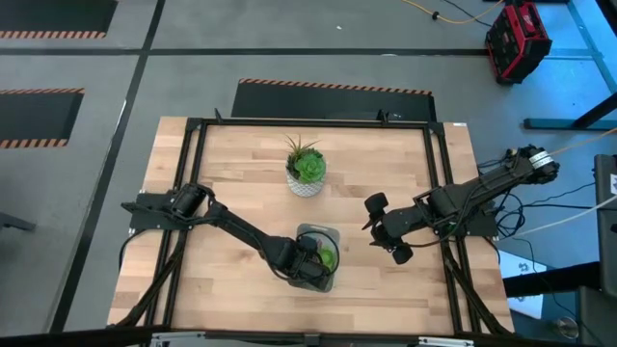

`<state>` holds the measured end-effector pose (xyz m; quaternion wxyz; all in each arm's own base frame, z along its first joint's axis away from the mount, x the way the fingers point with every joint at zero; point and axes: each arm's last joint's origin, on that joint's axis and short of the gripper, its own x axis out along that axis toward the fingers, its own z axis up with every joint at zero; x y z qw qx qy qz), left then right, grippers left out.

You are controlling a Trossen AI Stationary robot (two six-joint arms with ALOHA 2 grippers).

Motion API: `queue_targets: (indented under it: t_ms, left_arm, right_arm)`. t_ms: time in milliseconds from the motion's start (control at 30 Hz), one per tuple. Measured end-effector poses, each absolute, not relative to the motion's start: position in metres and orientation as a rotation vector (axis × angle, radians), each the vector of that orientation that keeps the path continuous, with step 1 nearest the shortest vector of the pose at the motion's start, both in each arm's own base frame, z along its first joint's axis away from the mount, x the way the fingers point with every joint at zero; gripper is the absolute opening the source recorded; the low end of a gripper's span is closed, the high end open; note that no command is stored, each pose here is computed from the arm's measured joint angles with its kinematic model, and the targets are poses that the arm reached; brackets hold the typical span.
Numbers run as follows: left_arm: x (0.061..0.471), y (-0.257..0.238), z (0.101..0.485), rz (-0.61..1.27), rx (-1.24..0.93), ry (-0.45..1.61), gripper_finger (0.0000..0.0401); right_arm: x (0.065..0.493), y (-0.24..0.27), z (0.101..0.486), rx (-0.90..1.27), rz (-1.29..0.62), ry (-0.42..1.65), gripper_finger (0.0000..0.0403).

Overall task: Nest measuring cups in basket
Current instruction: Remove the measuring cups from the bin

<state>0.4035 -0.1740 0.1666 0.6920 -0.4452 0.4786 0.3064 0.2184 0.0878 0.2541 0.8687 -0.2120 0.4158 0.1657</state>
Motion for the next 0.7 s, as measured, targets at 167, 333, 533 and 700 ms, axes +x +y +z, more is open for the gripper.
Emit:
queue_targets:
  t_ms: [167,333,533,700]
  left_arm:
    - [0.4036,-0.1740,0.1667,0.671,-0.974,1.073,0.0128]
    - [0.4040,-0.1736,0.1685,0.655,-0.945,1.062,0.0081]
    - [0.4045,-0.1739,0.1690,0.637,-0.931,1.062,0.0071]
    - [0.4060,-0.1745,0.1730,0.625,-0.922,1.063,0.0071]
  right_arm:
    - [0.2184,0.0878,0.2541,-0.444,0.347,0.870,0.0223]
    - [0.2184,0.0878,0.2541,-0.441,0.346,0.870,0.0223]
    - [0.2184,0.0878,0.2541,-0.441,0.345,0.870,0.0223]
    - [0.2184,0.0878,0.2541,-0.441,0.346,0.870,0.0223]
